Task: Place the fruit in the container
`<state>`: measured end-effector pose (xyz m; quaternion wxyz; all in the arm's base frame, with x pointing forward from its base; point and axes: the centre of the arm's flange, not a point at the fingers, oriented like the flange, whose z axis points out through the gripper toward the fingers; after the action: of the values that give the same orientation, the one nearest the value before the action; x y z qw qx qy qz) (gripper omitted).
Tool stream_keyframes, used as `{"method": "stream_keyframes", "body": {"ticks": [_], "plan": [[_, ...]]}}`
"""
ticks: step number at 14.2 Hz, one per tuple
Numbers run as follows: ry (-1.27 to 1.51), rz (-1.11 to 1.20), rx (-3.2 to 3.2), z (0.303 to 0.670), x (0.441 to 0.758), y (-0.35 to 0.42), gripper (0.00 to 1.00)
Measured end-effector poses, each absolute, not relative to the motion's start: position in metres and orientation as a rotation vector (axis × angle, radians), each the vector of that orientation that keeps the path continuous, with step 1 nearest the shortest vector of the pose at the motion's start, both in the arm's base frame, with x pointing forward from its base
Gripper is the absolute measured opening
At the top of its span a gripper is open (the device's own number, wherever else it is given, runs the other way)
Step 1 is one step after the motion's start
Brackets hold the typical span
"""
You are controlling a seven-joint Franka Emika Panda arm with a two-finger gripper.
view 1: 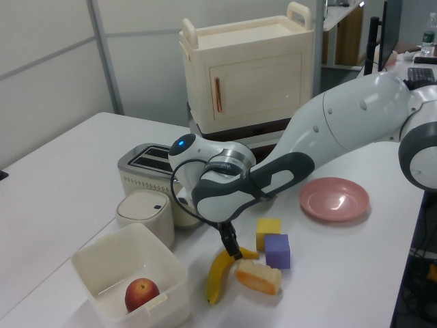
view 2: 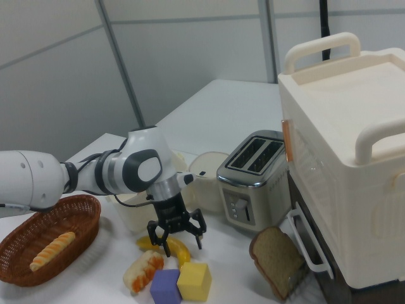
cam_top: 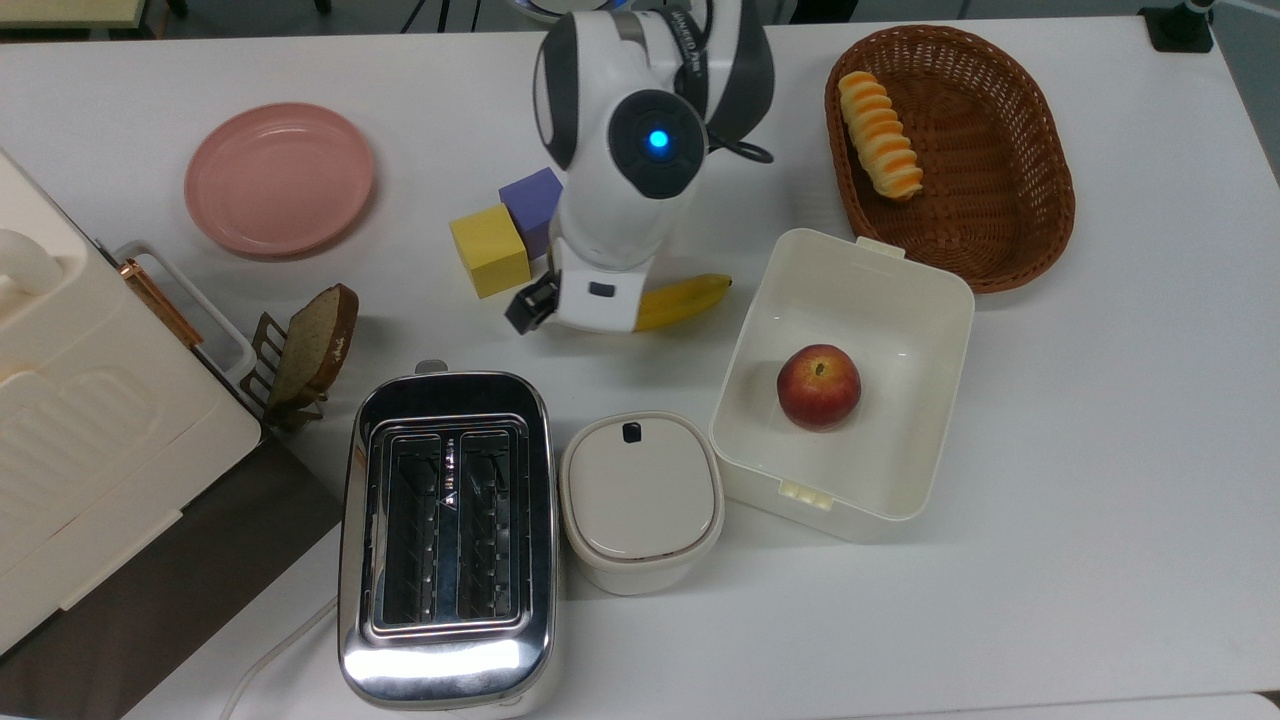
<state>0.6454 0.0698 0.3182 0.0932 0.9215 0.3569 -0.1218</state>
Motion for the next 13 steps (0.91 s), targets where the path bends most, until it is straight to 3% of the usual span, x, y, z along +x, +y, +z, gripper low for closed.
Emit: {"method": "stream_keyframes", "body": {"ticks": [2, 5, 7, 10, 13], "plan": [[1.087, -0.354, 2.721, 0.319, 0.644, 0.087, 0.92], [1.068, -0.341, 2.717, 0.318, 0.638, 0.118, 0.76], [1.071, -0.341, 2.713, 0.316, 0.636, 0.127, 0.74], [1.062, -0.330, 2.716, 0.317, 0.637, 0.128, 0.40], [1.006, -0.279, 2.735, 0.318, 0.641, 0.128, 0.32]]}}
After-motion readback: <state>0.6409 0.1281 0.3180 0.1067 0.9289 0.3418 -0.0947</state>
